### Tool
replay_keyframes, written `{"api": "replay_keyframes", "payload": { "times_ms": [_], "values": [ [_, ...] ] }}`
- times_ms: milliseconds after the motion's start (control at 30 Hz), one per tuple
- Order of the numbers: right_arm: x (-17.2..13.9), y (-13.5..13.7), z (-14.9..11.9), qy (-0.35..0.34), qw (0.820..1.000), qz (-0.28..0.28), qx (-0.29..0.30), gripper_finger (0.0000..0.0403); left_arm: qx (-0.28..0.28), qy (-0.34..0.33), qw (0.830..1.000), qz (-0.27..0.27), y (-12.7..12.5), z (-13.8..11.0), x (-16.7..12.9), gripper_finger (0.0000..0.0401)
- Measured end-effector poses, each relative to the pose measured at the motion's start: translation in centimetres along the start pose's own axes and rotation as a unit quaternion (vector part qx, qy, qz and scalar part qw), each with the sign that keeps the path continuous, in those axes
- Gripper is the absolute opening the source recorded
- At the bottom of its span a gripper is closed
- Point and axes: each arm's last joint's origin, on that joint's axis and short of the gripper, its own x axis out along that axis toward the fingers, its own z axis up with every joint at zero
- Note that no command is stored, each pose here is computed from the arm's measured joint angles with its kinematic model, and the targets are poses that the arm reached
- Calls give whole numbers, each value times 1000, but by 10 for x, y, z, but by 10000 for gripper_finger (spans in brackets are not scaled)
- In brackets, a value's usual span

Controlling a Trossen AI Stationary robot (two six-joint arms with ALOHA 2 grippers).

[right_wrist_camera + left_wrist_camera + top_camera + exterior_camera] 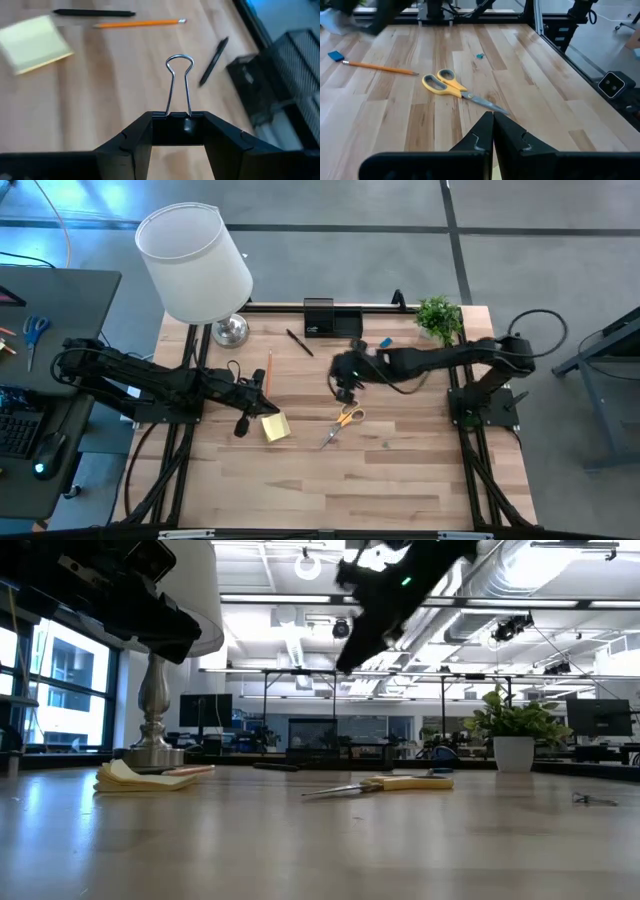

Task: Pick and place office supplies into organizer
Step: Put the black binder clip into the desk organizer

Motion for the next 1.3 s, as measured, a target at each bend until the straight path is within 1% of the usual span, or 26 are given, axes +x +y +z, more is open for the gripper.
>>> {"api": "replay_keyframes", "payload": {
  "times_ms": [267,467,667,833,1033,1167,1300],
  "values": [
    [65,-46,30,7,999,-30,-23,152,0,4,1000,0,0,-1,0,1],
    [93,-79,49,8,999,-51,-12,146,-1,3,1000,0,0,-1,0,1],
    [102,-96,60,-10,999,-38,3,147,-2,2,1000,0,0,0,0,1],
    [103,-100,59,-12,999,-40,7,152,-12,3,1000,0,0,-1,0,1],
    [103,-102,58,-9,999,-41,1,144,-12,3,1000,9,1,-1,0,1],
    [103,-102,58,-9,999,-42,-13,147,-9,2,999,35,2,-1,0,1],
    [103,-102,57,-6,999,-41,-9,152,7,1,997,78,5,-1,0,1]
  ]
}}
